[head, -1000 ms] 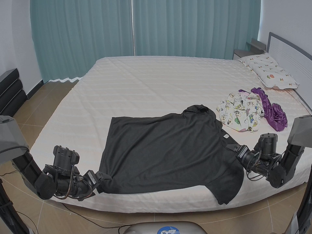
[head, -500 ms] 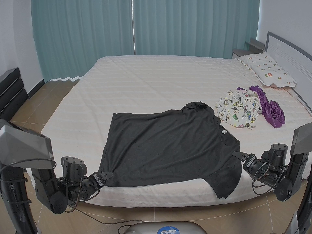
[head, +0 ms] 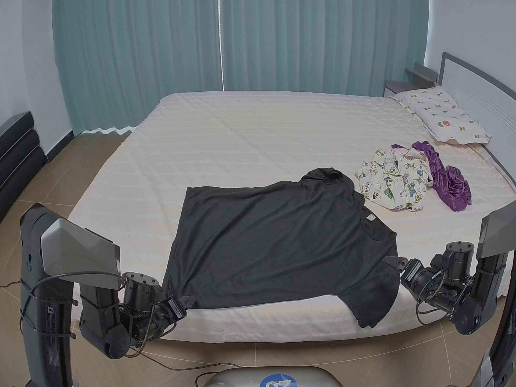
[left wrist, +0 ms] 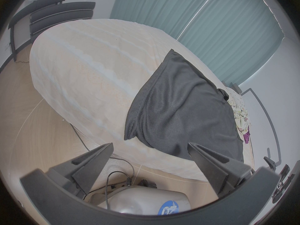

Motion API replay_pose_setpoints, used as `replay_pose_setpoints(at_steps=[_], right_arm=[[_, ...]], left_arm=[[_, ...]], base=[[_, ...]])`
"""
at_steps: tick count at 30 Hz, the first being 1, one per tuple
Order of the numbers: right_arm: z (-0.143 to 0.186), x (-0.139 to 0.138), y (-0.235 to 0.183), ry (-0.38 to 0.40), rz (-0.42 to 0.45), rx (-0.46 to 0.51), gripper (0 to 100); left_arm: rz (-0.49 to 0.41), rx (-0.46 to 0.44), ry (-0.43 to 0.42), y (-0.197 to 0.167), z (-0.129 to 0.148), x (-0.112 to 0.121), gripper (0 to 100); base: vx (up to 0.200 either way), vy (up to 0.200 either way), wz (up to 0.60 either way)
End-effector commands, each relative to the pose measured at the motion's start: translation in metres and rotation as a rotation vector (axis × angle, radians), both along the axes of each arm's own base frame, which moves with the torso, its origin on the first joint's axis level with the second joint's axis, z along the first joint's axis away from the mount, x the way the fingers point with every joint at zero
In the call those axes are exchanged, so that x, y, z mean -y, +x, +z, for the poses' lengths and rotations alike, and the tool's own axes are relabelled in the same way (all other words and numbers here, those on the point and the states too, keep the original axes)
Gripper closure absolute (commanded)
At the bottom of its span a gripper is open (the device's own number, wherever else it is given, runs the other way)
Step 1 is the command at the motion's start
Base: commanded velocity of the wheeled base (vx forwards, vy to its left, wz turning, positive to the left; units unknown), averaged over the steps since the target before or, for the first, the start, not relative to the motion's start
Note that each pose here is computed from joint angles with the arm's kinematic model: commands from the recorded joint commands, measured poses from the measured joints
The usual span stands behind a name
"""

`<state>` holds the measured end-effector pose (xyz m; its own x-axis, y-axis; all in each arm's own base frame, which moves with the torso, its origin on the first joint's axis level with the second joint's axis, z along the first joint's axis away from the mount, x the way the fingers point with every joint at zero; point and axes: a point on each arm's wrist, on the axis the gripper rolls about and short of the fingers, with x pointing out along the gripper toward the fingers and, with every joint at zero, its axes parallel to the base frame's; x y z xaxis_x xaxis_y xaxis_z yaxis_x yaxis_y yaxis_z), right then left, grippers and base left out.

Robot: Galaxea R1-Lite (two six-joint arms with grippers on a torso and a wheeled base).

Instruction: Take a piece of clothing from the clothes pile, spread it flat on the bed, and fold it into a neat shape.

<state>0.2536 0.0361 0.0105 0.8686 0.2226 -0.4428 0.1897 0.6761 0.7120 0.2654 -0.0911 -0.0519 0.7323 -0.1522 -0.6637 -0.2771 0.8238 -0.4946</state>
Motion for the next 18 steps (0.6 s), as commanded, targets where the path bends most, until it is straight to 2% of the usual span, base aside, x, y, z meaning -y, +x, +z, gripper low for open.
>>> replay_pose_setpoints(at_steps=[1, 4, 8, 9, 18], right_arm=[[-0.002, 0.000, 0.001, 0.000, 0.000, -0.005, 0], [-0.002, 0.000, 0.001, 0.000, 0.000, -0.005, 0], [-0.002, 0.000, 0.001, 0.002, 0.000, -0.005, 0], [-0.002, 0.000, 0.001, 0.000, 0.002, -0.003, 0], [-0.002, -0.001, 0.000, 0.000, 0.005, -0.008, 0]], left_arm=[[0.009, 0.002, -0.003, 0.006, -0.005, 0.000, 0], [0.012, 0.001, 0.004, 0.007, -0.008, 0.000, 0], [0.040, 0.050, 0.012, 0.013, -0.012, 0.001, 0], [0.040, 0.053, 0.011, 0.012, -0.012, 0.001, 100], [0.080, 0.040, 0.040, -0.001, -0.008, -0.005, 100]], base=[[0.000, 0.000, 0.00], [0.000, 0.000, 0.00], [0.000, 0.000, 0.00], [0.000, 0.000, 0.00], [0.000, 0.000, 0.00]])
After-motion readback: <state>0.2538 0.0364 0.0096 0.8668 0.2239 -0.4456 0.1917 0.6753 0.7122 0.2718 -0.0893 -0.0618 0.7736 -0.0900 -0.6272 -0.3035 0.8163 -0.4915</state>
